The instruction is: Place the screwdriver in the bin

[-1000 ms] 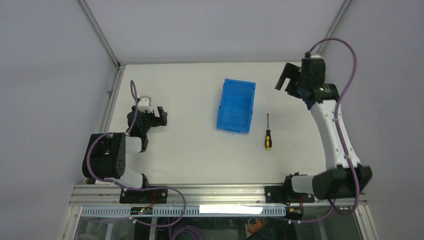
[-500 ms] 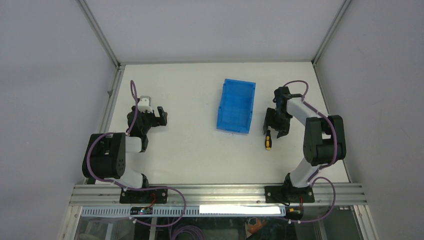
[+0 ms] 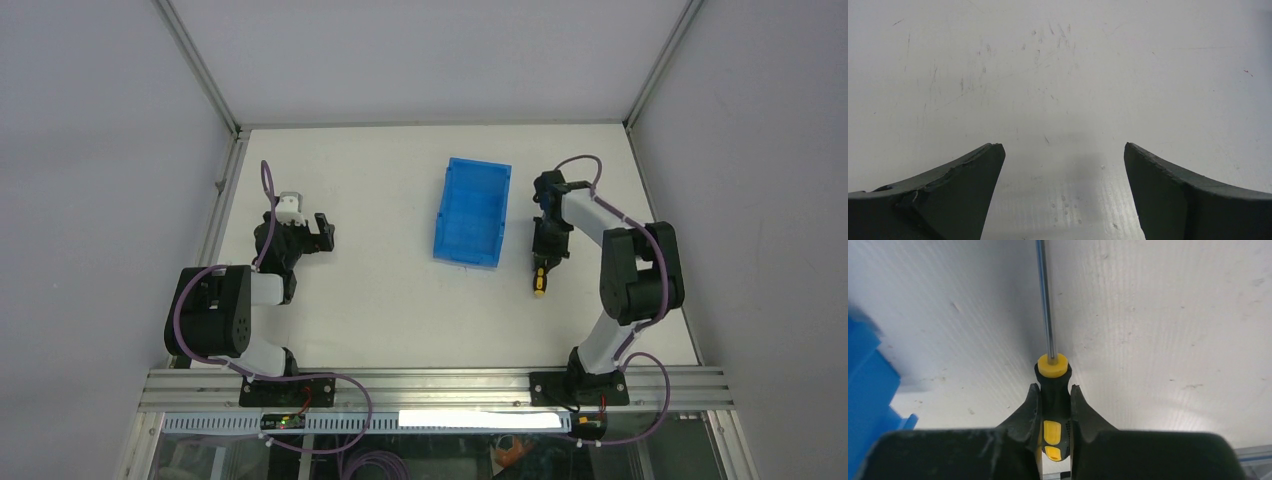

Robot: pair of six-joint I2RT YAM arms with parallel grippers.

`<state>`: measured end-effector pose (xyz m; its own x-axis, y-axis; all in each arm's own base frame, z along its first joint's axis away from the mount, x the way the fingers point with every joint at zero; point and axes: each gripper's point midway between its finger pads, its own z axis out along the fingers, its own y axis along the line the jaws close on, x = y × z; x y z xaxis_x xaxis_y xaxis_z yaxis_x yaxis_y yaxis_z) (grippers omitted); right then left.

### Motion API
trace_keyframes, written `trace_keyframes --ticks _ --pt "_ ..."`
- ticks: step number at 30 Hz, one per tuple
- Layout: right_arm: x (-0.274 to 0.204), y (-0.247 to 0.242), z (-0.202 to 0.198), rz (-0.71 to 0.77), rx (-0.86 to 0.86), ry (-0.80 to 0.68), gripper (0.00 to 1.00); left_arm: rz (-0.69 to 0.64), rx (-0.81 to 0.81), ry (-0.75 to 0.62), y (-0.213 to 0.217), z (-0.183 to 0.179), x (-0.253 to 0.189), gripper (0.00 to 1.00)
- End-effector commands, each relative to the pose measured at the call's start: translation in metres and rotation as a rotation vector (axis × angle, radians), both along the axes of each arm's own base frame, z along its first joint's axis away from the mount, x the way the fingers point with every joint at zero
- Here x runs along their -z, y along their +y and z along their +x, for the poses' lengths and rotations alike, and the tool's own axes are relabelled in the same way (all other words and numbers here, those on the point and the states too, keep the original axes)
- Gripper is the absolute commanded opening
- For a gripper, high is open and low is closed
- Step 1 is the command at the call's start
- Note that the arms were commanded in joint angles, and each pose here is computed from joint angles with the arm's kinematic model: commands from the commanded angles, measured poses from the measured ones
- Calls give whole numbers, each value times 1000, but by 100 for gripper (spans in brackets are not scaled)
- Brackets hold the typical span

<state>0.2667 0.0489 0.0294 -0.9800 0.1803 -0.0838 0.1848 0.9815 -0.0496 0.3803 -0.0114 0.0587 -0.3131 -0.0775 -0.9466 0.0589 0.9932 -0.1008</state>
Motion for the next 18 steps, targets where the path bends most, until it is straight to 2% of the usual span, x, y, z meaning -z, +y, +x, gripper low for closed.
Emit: trace_keyframes --ticks 1,9,14,18 --pt "-70 -5 27 -30 -28 -135 0 3 16 -80 -5 11 -22 99" --pt "-175 -3 39 -1 -29 -250 0 3 15 -81 -5 11 -22 99" --pt "-206 22 57 102 1 -324 0 3 15 -81 -5 11 -22 99" --pt "-213 70 80 171 -50 -409 0 3 16 -80 -5 11 -22 99"
